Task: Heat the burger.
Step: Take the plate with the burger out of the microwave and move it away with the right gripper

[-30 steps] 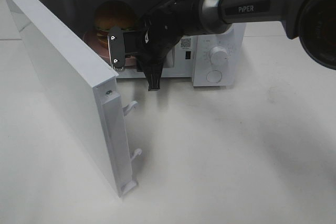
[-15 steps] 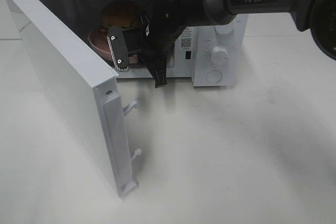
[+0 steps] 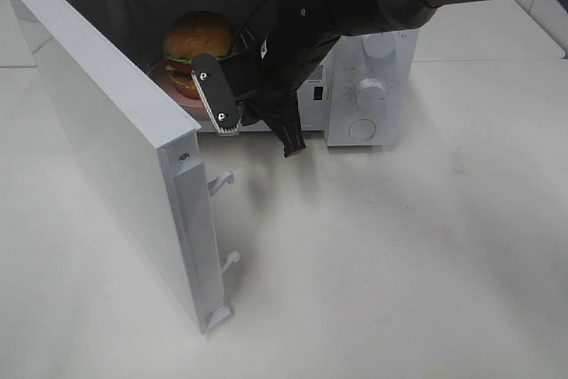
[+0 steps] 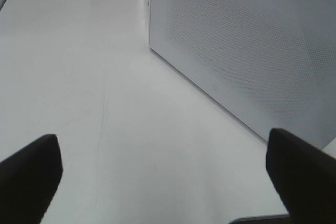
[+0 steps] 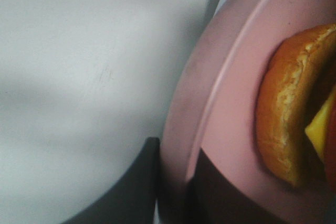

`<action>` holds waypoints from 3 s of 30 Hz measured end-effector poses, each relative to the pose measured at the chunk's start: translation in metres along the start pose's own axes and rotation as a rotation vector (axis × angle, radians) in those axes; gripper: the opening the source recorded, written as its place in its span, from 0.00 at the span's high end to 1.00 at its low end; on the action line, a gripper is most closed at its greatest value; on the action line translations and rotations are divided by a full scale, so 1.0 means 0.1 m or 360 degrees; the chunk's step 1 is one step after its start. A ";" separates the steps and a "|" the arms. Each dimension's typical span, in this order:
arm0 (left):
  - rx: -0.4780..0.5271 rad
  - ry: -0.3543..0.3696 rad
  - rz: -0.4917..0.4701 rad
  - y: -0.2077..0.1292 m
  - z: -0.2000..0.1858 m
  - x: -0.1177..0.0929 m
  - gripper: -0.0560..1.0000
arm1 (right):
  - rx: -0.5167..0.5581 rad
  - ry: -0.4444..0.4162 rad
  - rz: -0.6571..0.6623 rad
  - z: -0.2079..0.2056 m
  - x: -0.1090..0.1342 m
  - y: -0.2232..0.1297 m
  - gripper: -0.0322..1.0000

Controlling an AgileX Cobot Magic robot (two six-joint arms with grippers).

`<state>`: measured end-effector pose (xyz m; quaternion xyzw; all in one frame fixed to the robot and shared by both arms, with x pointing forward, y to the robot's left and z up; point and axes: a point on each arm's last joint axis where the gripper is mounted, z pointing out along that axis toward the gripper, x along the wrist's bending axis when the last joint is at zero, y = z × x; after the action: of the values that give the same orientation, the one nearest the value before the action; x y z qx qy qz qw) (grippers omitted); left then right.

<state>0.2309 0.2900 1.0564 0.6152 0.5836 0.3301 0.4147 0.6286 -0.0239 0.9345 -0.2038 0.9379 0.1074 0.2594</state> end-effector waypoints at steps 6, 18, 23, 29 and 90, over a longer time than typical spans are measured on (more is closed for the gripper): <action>0.0000 0.0000 0.0000 0.00 0.00 0.00 0.03 | -0.0004 -0.0007 -0.0030 -0.07 0.05 0.00 0.86; 0.0000 0.0000 0.0000 0.00 0.00 0.00 0.03 | -0.0014 -0.0014 -0.0040 -0.15 0.14 0.00 0.86; 0.0000 0.0000 0.0000 0.00 0.00 0.00 0.03 | -0.0018 -0.0021 -0.0044 -0.23 0.18 0.01 0.86; 0.0000 0.0000 0.0000 0.00 0.00 0.00 0.03 | -0.0027 -0.0034 -0.0052 -0.36 0.21 0.02 0.86; 0.0000 0.0000 0.0000 0.00 0.00 0.00 0.03 | 0.0004 -0.0171 -0.0126 -1.60 1.25 -0.25 0.86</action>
<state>0.2309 0.2900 1.0564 0.6152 0.5836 0.3301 0.4147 0.4705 -0.1362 1.0008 -0.2345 0.9139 0.1066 0.3136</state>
